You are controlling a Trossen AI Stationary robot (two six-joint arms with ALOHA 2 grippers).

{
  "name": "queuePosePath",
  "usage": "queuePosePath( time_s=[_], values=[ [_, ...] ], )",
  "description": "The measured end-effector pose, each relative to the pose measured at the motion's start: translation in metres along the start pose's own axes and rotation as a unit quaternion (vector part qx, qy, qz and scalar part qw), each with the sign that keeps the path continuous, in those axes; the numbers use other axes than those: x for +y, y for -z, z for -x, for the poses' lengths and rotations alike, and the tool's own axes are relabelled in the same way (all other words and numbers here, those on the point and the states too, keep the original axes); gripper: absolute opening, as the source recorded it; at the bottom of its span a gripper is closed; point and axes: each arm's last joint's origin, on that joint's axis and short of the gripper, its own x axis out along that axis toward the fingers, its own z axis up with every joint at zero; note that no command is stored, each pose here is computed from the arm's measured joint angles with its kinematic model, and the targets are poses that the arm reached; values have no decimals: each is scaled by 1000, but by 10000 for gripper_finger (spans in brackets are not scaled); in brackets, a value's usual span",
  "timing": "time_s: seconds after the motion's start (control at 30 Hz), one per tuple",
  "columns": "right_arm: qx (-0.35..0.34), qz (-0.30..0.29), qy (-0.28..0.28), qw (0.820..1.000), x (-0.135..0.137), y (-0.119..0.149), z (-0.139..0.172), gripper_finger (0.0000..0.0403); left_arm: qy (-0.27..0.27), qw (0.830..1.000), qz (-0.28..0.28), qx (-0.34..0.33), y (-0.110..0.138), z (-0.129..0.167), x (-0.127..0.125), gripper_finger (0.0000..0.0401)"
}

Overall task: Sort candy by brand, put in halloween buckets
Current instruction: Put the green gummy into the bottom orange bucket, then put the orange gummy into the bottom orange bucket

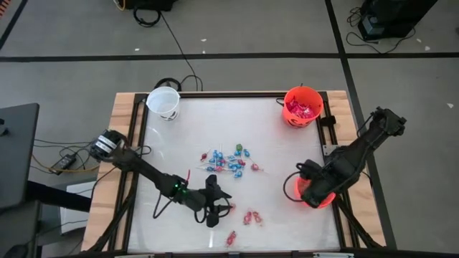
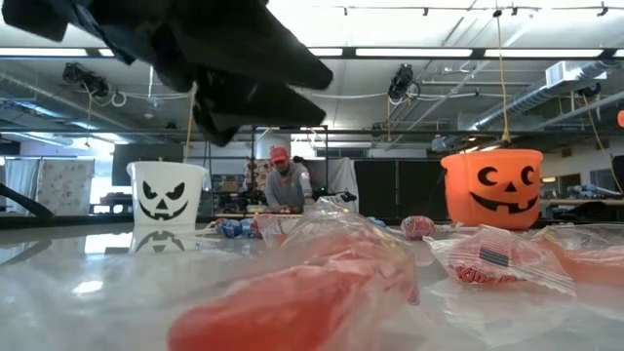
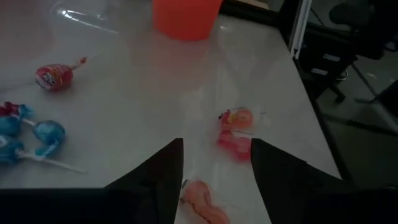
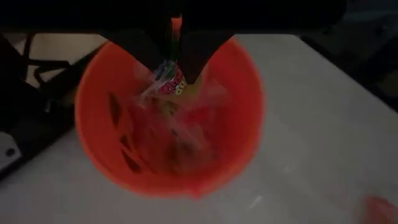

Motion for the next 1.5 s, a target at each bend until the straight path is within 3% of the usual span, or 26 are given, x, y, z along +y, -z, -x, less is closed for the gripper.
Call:
queuePosePath(
  time_s=[0.27,0.5,0.6,0.83,1.1,1.2,1.4,1.5],
  values=[
    [3,8,-1,1000,4,2,-49,19,-1,1000,5,-3,11,-11,2,193],
    [-4,-13,26,1000,-4,0,-77,70,-8,1000,-5,11,16,-13,4,193],
    [-26,-10,8,1000,-2,0,-65,107,-11,1000,-9,16,18,-14,4,193],
    [-135,-29,-71,988,-6,-1,-7,189,-6,998,-29,50,34,-21,8,193],
    [-217,-49,-102,970,-11,-4,31,210,-6,996,-1,85,60,-37,15,191],
    [-229,-55,-103,967,-10,-6,31,206,-6,996,-1,90,65,-40,16,164],
    [-220,-35,-128,967,8,-11,26,195,1,997,15,70,56,-40,17,22],
    [-227,-7,-158,961,25,-14,23,194,20,999,35,22,41,-41,18,21]
  ],
)
